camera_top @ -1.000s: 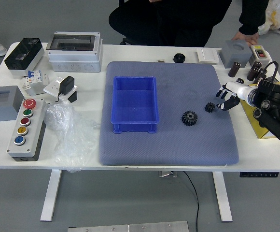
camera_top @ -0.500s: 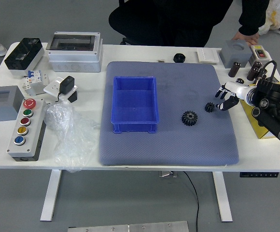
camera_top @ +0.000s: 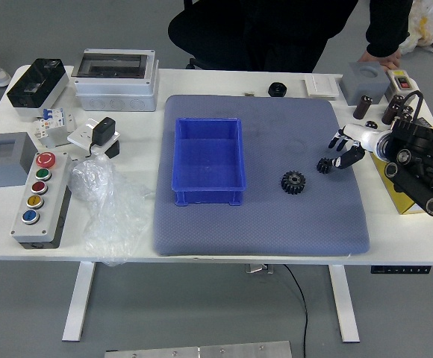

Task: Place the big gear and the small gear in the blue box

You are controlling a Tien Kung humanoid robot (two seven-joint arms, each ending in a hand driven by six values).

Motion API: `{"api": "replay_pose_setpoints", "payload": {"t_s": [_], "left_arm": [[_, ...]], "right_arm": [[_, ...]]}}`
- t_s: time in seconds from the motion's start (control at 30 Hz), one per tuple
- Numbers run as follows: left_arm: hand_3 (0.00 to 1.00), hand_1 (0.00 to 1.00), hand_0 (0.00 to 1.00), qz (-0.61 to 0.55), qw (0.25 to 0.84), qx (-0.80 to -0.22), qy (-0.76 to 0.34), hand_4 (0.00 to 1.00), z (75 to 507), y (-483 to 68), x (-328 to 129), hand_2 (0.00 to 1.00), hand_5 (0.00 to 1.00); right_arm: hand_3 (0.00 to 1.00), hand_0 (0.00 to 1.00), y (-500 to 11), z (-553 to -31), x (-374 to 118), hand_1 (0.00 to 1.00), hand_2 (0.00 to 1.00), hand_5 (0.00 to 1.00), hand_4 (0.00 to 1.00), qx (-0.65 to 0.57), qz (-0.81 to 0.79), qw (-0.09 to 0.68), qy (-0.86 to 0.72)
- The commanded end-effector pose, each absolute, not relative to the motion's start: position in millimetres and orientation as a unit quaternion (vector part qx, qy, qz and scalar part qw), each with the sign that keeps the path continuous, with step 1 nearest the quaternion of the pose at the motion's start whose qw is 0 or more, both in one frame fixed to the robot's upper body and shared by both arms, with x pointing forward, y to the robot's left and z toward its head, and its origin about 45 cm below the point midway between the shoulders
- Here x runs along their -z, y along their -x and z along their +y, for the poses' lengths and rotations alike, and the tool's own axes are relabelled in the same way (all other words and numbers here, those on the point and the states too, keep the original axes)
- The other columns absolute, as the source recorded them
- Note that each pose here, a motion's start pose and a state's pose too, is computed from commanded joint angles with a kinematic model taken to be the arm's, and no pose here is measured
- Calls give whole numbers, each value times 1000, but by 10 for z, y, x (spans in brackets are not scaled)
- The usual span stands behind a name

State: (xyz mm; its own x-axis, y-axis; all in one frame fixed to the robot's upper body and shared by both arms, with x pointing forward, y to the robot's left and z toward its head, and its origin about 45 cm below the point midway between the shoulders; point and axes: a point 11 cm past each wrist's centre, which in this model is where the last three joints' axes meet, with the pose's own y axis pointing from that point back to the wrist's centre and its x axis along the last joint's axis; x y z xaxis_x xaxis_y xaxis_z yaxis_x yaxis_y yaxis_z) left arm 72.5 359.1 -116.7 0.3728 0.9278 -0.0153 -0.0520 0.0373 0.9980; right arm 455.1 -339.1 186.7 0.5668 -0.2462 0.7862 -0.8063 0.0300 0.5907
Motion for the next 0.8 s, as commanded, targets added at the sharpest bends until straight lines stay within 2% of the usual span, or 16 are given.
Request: {"api": "replay_pose_setpoints", "payload": {"t_s": [0.8], "left_arm": [[779,827,859,389,608,-401,-563,594,3560,-723,1173,828,372]], "right_arm": [[725,572,-4524,-3247,-1764,555,737,175,661,-230,-390,594,-665]]}}
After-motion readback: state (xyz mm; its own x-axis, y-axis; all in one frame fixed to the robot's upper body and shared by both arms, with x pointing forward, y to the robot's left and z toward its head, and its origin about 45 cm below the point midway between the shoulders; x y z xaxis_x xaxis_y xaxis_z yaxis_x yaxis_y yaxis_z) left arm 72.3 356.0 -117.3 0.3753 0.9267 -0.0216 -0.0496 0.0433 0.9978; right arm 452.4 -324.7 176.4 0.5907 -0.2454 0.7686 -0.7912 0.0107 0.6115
